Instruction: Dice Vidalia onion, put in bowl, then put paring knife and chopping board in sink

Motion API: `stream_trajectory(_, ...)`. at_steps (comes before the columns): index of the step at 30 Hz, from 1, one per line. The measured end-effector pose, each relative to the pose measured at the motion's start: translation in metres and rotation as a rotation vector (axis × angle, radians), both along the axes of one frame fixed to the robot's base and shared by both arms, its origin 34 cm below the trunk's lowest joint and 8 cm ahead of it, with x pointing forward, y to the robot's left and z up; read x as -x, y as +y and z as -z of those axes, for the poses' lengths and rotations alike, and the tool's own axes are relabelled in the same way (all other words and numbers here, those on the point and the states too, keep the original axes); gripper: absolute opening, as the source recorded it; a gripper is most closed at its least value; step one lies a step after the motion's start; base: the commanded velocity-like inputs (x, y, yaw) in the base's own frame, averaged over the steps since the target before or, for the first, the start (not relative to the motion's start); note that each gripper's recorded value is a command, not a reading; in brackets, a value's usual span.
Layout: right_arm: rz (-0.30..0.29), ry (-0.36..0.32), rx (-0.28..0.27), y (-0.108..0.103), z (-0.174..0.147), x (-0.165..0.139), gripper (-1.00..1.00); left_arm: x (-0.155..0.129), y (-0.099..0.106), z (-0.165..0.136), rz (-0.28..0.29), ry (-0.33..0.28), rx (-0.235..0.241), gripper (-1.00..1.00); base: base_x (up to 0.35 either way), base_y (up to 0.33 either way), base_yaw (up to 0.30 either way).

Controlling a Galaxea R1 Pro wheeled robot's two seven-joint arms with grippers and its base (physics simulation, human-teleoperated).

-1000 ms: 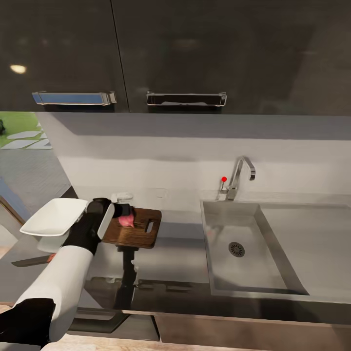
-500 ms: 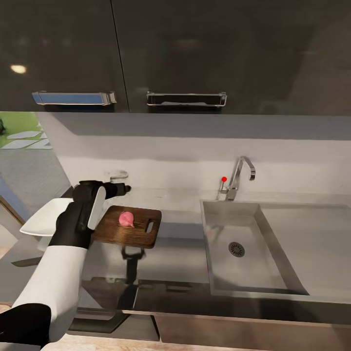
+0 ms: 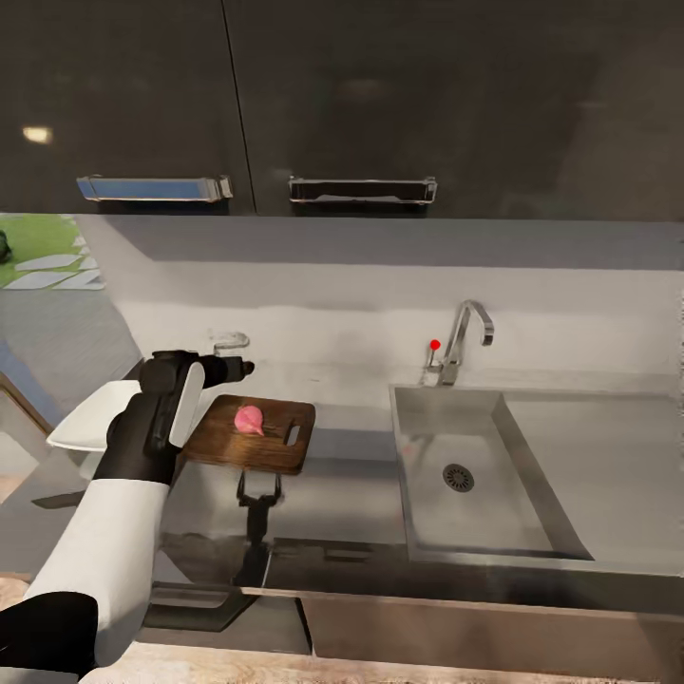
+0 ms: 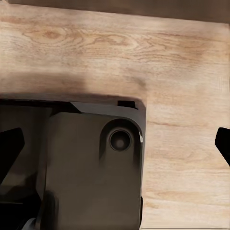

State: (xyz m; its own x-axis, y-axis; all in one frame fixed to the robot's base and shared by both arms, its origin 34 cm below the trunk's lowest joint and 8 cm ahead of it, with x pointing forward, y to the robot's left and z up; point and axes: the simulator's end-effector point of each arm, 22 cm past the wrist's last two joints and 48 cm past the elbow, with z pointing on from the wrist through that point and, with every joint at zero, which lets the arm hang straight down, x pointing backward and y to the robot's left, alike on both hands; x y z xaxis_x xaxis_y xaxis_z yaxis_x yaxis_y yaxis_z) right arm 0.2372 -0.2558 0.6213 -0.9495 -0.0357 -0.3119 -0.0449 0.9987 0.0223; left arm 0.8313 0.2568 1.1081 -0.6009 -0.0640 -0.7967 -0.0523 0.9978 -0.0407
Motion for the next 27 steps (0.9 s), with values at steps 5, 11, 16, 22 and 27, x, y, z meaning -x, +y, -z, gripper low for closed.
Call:
stream_trajectory(5, 0.000, 0.000, 0.001, -0.001, 0.000, 0.000, 1.00, 0.001, 0.001, 0.007, -0.001, 0.016, -0.001, 1.00, -0.318, 0.000, 0.000)
stream_trajectory(11, -0.002, -0.003, 0.002, -0.002, 0.000, -0.001, 1.00, 0.002, 0.000, 0.017, 0.000, 0.038, -0.001, 1.00, -0.333, 0.000, 0.000)
stream_trajectory(16, -0.002, -0.004, 0.003, -0.002, 0.000, -0.001, 1.00, 0.002, -0.001, 0.018, 0.001, 0.042, 0.000, 1.00, -0.335, 0.000, 0.000)
stream_trajectory(22, -0.002, -0.004, 0.002, -0.002, 0.000, -0.001, 1.00, 0.003, -0.001, 0.022, 0.001, 0.052, 0.000, 1.00, -0.335, 0.000, 0.000)
stream_trajectory(27, -0.002, -0.004, 0.002, -0.001, 0.000, -0.001, 1.00, 0.005, -0.001, 0.037, 0.001, 0.087, 0.000, 1.00, -0.335, 0.000, 0.000)
